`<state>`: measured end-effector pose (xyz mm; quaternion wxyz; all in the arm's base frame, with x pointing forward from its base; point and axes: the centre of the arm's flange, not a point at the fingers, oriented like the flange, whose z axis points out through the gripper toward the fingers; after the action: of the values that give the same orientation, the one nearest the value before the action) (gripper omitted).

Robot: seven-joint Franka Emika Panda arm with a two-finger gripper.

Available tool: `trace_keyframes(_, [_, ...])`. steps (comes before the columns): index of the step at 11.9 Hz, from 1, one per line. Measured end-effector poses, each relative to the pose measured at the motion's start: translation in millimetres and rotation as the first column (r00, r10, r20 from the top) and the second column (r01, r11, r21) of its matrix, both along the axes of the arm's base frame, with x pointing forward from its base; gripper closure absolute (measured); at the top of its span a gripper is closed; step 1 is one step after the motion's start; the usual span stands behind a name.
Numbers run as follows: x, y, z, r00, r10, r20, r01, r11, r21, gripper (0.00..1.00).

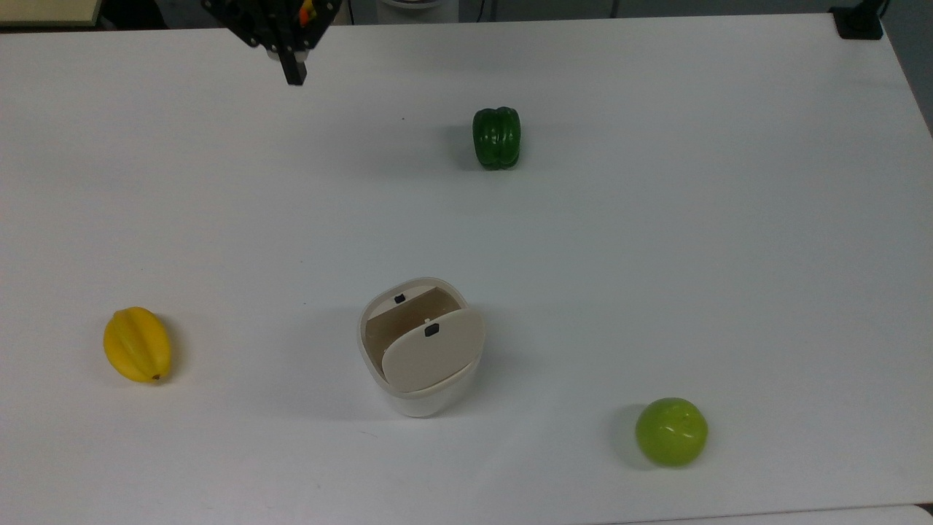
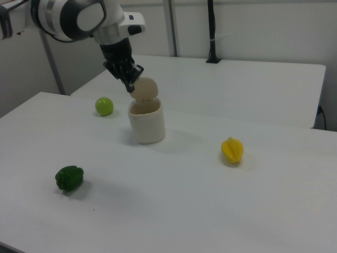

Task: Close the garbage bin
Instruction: 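Move the gripper down toward the open lid of the white bin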

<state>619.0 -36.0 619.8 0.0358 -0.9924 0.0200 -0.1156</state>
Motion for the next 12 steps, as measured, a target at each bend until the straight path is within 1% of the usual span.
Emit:
trace_keyframes(1, [5,0,-6,0.999,0.032,0.008,-0.032,0.999,-0.004,0.99])
trace_keyframes(3, [10,-4,-14,0.999,0.050,0.010,-0.050,0.997,0.054,0.99])
trace_keyframes(4, [12,-7,-18,0.999,0.053,0.012,-0.054,0.996,0.070,0.99])
trace_keyframes(7, [25,-3,-32,0.997,0.061,0.037,-0.063,0.995,0.080,0.99])
trace_keyframes(8, [30,3,-37,0.997,0.065,0.045,-0.069,0.993,0.092,0.99])
trace_keyframes(10, [44,19,-45,0.992,0.070,0.109,-0.082,0.991,0.103,0.99])
trace_keyframes(12, [57,25,-41,0.975,0.052,0.216,-0.075,0.992,0.100,0.99])
